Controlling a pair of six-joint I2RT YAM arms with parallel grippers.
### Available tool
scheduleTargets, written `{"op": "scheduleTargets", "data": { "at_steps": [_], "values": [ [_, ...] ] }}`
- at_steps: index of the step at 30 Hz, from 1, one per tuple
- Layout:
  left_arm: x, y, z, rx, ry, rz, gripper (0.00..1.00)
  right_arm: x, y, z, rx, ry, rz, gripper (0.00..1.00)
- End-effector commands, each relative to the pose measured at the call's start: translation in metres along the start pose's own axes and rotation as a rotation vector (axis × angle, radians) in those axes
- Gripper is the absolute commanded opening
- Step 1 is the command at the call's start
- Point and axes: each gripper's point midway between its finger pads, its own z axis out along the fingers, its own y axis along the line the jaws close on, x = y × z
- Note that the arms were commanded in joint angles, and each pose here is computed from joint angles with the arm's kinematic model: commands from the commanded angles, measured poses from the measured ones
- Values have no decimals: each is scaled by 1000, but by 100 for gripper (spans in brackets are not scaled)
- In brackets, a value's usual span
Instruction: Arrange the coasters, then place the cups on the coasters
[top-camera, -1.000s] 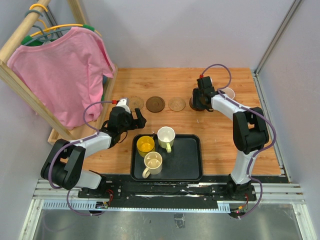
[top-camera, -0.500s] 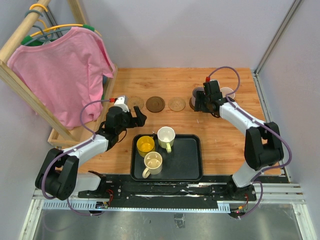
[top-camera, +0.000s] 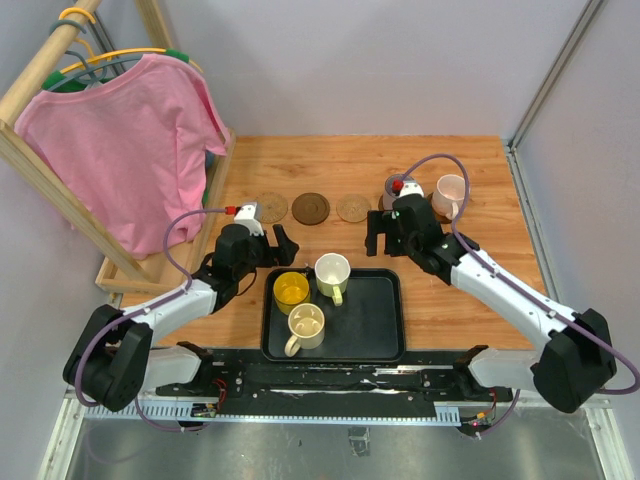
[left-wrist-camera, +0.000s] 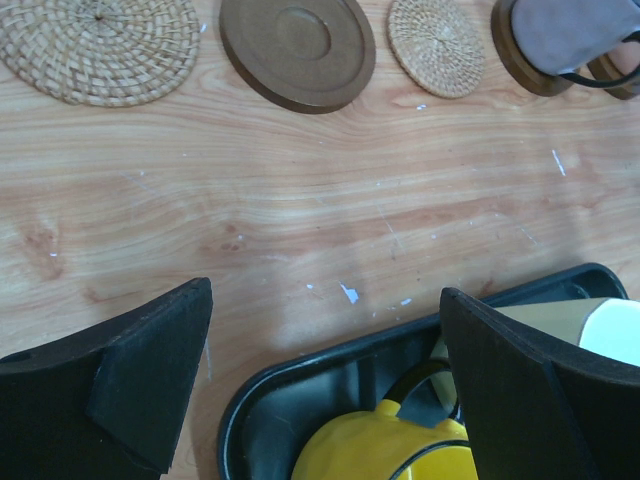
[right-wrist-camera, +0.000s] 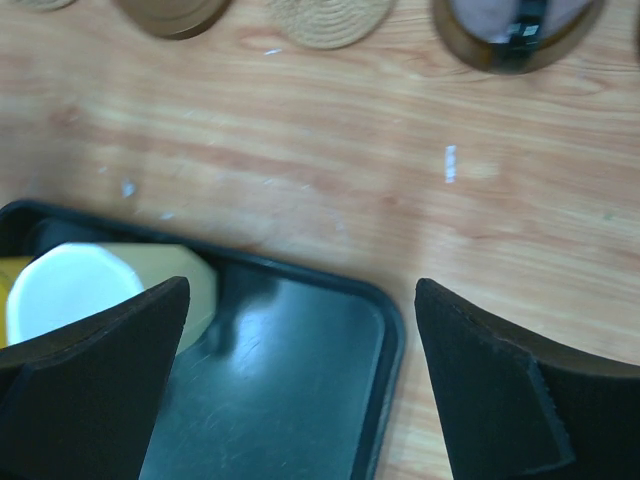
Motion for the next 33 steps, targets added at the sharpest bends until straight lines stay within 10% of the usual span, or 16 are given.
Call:
{"op": "scheduleTargets", "data": {
  "at_steps": [1, 22, 33],
  "values": [
    [-3, -6, -7, 17, -36, -4, 100, 25, 27, -12, -62, 48, -3, 97],
    [10, -6, -21, -3, -43, -27, 100, 97, 91, -15, -166, 217, -180, 96],
    [20, -5, -20, -2, -20, -27, 100, 119, 89, 6, -106, 266, -189, 71]
  ]
}}
